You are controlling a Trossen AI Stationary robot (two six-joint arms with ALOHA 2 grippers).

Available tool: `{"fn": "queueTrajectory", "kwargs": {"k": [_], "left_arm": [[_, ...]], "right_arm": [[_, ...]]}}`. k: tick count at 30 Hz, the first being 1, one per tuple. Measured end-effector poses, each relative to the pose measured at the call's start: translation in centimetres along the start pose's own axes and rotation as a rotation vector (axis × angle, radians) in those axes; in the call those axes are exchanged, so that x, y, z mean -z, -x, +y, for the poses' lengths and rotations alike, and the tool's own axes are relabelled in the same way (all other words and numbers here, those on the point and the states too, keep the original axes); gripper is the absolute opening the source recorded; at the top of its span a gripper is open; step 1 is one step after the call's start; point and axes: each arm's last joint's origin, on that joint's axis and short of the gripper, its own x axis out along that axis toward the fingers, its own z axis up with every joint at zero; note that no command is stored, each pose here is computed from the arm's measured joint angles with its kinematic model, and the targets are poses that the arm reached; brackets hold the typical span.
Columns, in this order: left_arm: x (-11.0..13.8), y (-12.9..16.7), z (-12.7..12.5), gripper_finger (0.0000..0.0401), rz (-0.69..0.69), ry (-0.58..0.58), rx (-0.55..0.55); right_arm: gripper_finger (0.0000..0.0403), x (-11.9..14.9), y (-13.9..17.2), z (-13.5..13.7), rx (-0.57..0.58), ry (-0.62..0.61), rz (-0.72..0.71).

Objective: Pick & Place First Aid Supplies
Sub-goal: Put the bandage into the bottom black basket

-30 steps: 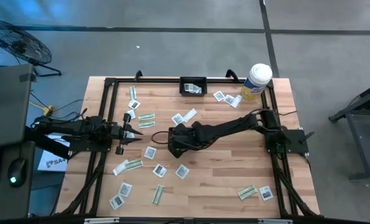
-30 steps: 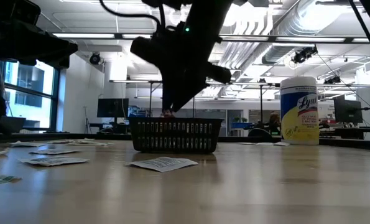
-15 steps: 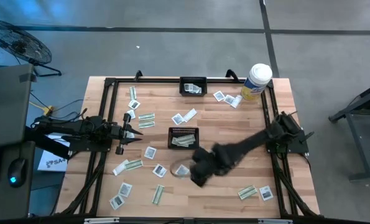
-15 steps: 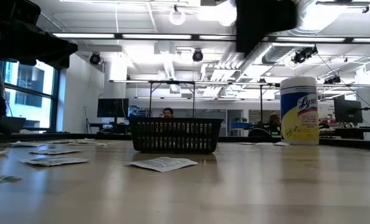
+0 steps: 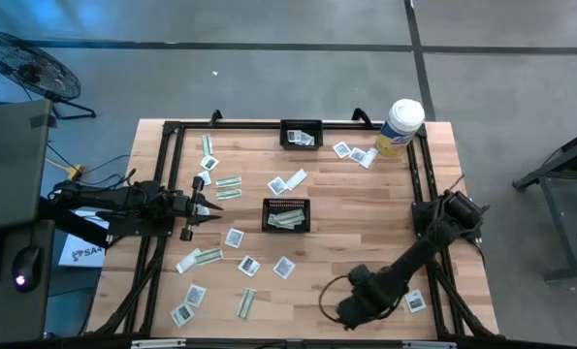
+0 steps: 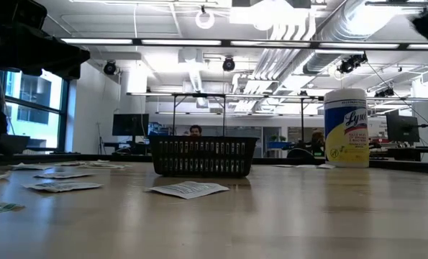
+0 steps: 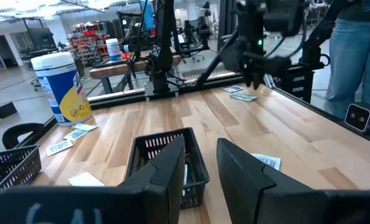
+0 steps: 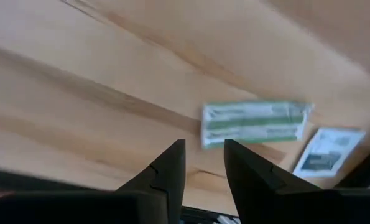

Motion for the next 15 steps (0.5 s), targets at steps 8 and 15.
{"fn": "queueTrajectory", "kwargs": {"k": [8, 15], "left_arm": [[0.0, 0.0, 0.0, 0.0092, -0.001, 0.000, 0.000], [0.0, 0.0, 0.0, 0.0092, 0.000, 0.000, 0.000]], "right_arm": [[0.0103, 0.2, -2.8, -0.4, -0.039, -0.013, 0.040], [0.0103, 0.0, -3.7, -0.8, -0.025, -0.037, 0.071]]}}
